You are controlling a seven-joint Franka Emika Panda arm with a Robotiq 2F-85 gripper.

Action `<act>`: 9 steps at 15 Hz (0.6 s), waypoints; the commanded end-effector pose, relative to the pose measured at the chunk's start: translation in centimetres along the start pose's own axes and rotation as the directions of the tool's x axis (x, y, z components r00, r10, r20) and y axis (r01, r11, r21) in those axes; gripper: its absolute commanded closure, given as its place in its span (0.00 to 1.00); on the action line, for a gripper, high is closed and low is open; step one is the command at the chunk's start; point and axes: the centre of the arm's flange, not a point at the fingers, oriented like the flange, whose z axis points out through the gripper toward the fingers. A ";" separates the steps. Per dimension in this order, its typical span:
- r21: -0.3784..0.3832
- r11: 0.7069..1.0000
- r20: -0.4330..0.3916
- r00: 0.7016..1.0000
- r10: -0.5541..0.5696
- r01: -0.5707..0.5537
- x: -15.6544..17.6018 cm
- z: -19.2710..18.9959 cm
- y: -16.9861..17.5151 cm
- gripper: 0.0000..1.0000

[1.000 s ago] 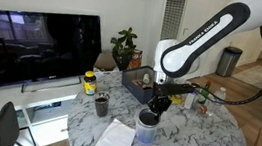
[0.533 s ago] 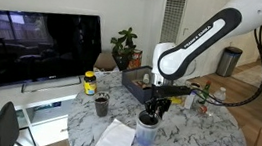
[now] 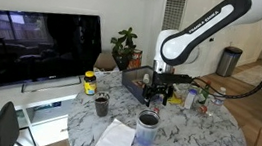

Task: Move the white and blue cup to the left, put the tomato ketchup on the green lid and then put the ketchup in the cup

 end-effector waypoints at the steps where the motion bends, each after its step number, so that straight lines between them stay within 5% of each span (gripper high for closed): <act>1: 0.014 0.985 -0.071 0.982 0.173 -0.172 1.2 -4.4 3.9 0.00; 6: 0.018 0.916 -0.097 0.912 0.400 -0.400 4.5 -3.3 7.1 0.00; 9: -0.025 0.903 -0.076 0.902 0.426 -0.429 5.4 -0.1 7.9 0.00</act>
